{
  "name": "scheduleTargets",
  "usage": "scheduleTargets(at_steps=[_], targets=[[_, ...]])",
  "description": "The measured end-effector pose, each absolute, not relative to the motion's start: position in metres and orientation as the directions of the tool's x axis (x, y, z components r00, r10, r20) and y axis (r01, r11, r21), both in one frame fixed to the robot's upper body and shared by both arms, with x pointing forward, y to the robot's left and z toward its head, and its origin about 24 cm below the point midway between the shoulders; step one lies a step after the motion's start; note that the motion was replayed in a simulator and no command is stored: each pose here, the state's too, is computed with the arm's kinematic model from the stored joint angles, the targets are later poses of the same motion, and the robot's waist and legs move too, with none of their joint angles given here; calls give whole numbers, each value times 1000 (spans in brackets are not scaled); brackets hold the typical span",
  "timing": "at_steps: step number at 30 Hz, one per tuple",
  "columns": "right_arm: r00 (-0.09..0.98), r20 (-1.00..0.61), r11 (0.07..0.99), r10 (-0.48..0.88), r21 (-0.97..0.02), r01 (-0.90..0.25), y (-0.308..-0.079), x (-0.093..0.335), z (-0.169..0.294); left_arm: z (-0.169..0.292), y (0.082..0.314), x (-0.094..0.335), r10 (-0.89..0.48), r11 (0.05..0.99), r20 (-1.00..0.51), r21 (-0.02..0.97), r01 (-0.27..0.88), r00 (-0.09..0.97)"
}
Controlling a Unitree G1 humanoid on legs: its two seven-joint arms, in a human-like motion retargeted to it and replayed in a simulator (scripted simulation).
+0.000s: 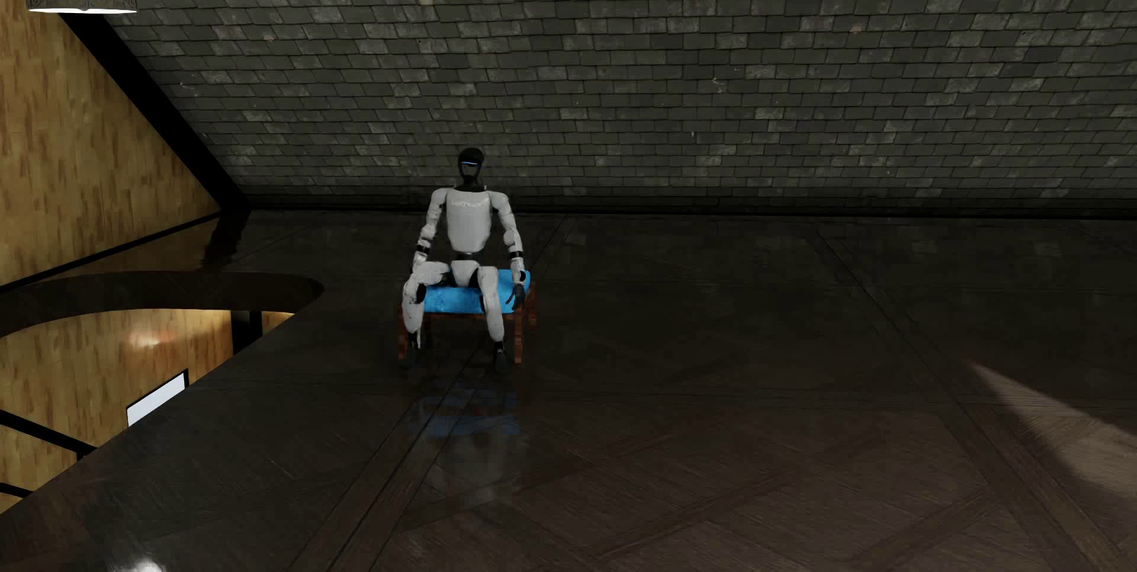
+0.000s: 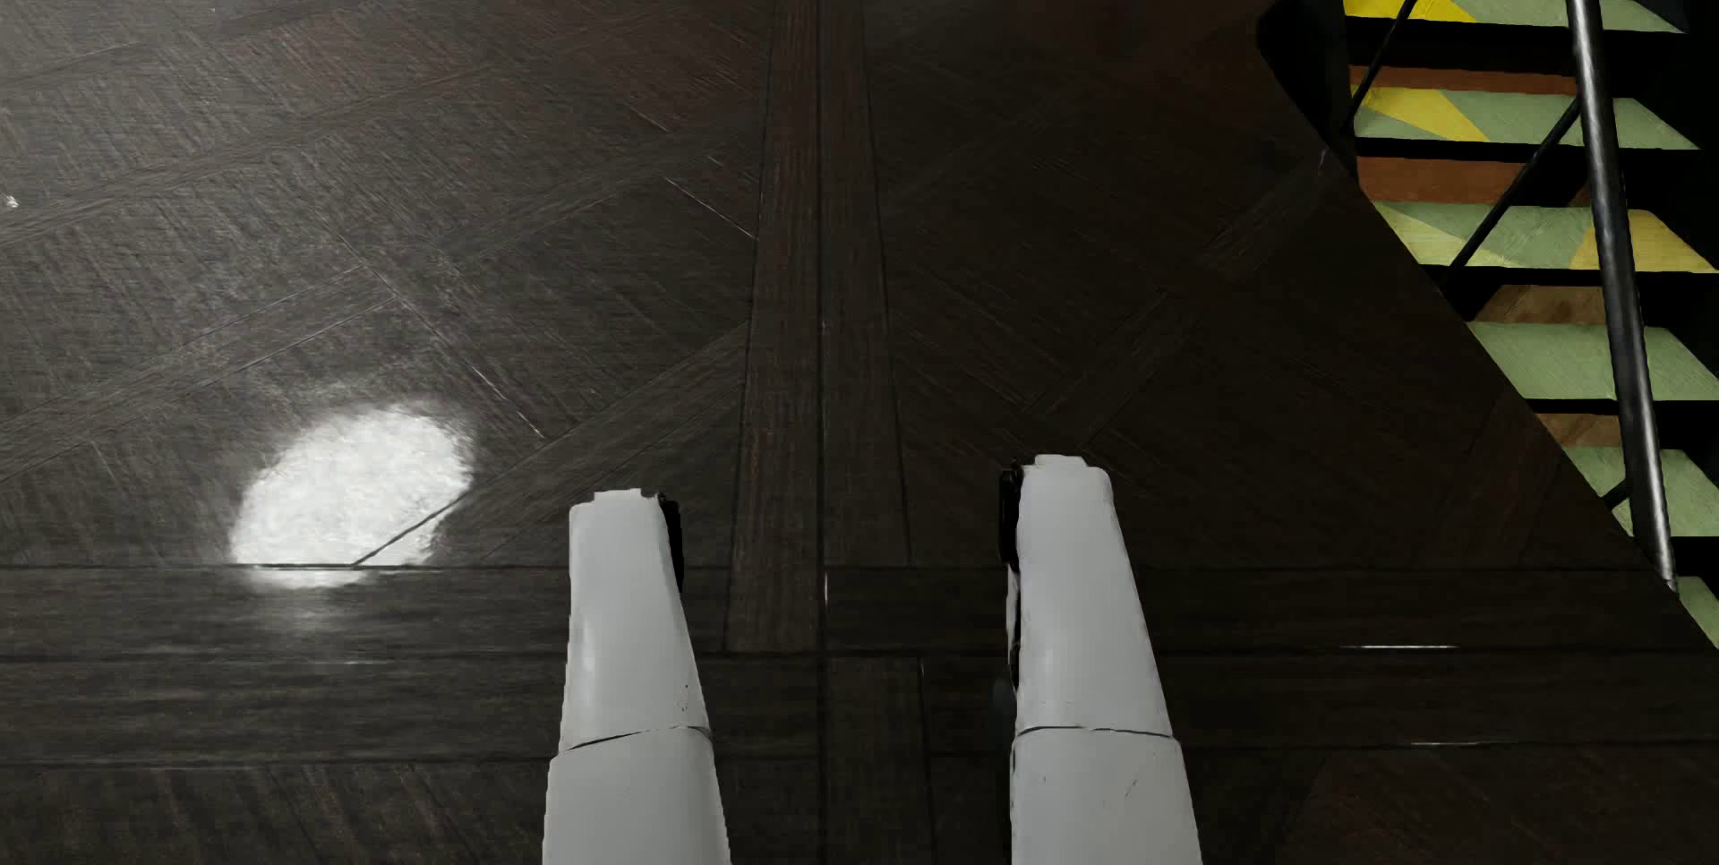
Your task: Rise from the blue chair
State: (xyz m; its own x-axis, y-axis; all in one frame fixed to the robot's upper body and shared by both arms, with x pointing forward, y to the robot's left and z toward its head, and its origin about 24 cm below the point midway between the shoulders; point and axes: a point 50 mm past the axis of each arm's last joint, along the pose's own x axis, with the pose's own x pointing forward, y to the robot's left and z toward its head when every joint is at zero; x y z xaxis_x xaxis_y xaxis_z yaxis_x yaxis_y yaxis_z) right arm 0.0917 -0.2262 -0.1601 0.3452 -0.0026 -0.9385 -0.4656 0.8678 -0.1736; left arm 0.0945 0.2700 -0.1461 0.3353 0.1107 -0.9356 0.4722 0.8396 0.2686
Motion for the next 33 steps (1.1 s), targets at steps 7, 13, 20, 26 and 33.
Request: scheduleTargets(at_steps=[7,13,20,26,33], targets=[[421,-903,839,87,-162,-520,-206,112,-155,-135,256,124,18,786,-887,298,541,461],[491,-868,818,79,-224,-529,-205,139,-146,-130,258,145,70,772,-861,367,519,504],[562,-823,824,86,-259,-504,-202,164,-135,-122,261,159,74,777,-835,390,493,545],[859,-510,905,-44,-384,-182,-232,209,-73,-41,273,194,42,782,-495,557,280,868],[762,632,842,143,-482,241,-207,250,173,149,194,248,-336,595,486,774,-218,807]])
